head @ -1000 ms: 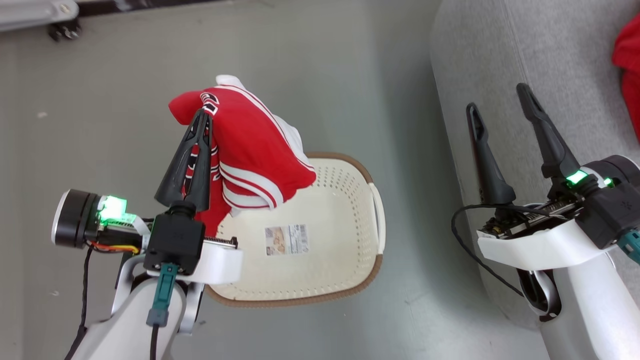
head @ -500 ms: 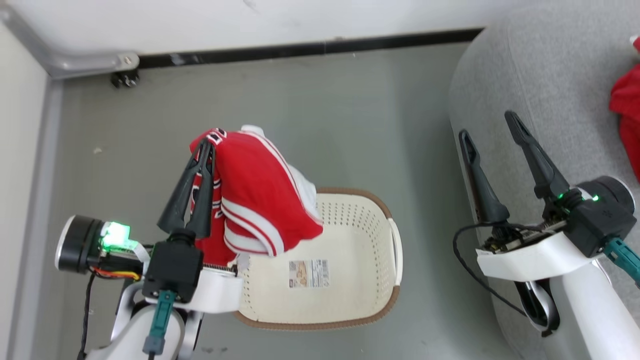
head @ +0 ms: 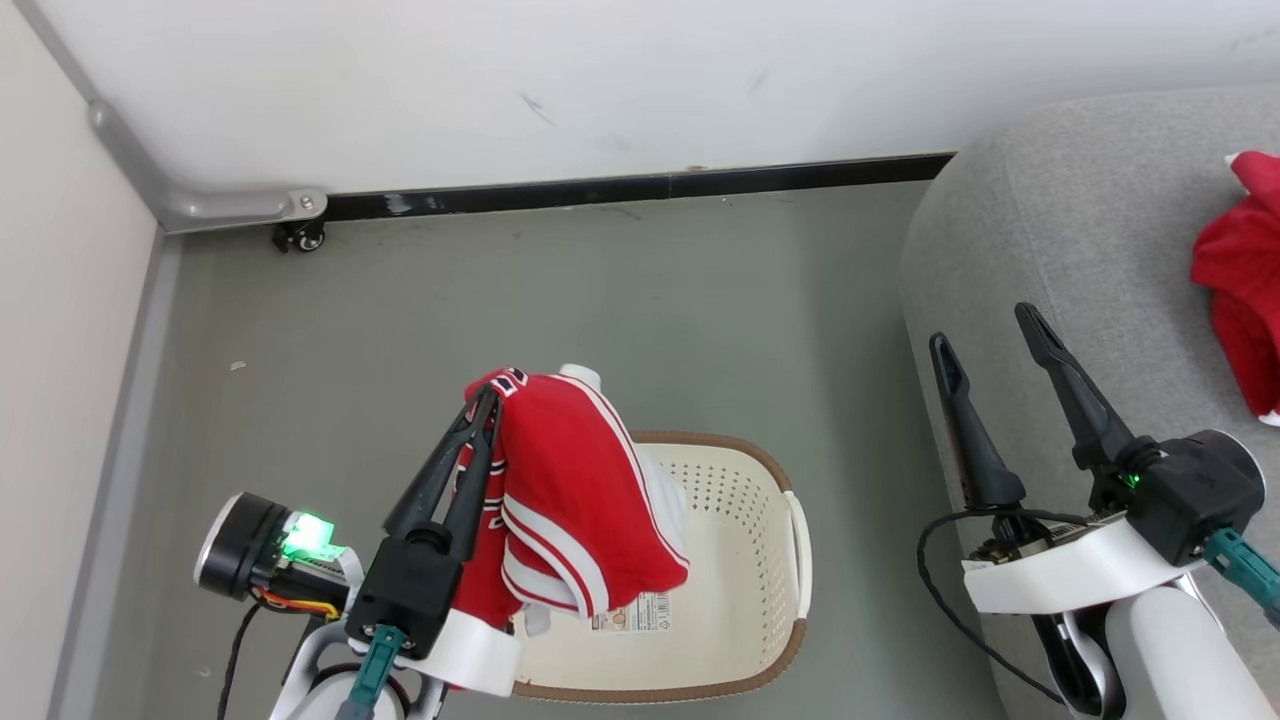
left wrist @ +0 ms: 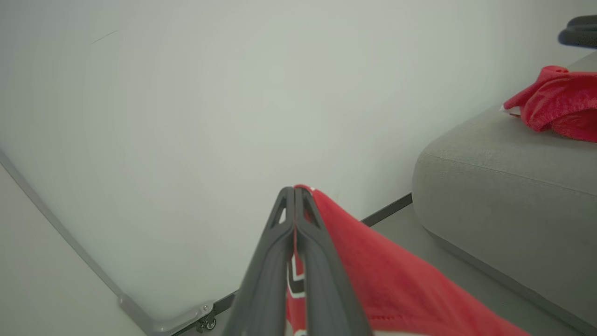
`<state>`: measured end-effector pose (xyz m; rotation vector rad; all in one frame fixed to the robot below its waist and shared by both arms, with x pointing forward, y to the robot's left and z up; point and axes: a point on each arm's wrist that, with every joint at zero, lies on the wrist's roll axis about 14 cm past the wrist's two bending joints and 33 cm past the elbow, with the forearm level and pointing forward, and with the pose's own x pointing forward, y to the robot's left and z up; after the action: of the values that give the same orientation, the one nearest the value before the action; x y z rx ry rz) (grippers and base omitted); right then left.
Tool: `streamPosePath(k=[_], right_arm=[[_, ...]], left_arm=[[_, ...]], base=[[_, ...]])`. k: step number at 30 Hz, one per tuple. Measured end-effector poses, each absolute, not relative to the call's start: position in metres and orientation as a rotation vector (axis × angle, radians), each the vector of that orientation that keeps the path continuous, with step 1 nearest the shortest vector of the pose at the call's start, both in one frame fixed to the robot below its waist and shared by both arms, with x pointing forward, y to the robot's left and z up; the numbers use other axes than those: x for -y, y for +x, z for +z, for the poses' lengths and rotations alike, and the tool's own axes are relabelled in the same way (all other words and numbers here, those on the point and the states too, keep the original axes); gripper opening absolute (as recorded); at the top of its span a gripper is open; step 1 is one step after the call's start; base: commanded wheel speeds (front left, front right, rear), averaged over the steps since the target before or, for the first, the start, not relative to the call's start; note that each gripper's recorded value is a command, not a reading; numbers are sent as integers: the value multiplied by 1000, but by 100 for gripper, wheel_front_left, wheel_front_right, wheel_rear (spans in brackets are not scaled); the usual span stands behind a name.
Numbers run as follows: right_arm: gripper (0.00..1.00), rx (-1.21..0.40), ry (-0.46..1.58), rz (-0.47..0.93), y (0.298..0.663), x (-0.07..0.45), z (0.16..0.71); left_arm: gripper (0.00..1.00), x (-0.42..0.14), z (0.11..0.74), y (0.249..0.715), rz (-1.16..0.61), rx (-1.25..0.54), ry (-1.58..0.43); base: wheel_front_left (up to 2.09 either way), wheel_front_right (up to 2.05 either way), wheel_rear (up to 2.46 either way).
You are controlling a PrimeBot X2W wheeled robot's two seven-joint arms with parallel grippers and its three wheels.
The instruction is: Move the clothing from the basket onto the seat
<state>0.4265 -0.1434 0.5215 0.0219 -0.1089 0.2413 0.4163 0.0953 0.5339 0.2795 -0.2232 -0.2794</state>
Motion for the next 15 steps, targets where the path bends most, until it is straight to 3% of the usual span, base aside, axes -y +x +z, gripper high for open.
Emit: streamPosePath(k=[15], right_arm=[[100,82,16,159,415,171,516]], left_arm=[[0,-56,495,415,-428,118,242]], base=[[0,0,0]])
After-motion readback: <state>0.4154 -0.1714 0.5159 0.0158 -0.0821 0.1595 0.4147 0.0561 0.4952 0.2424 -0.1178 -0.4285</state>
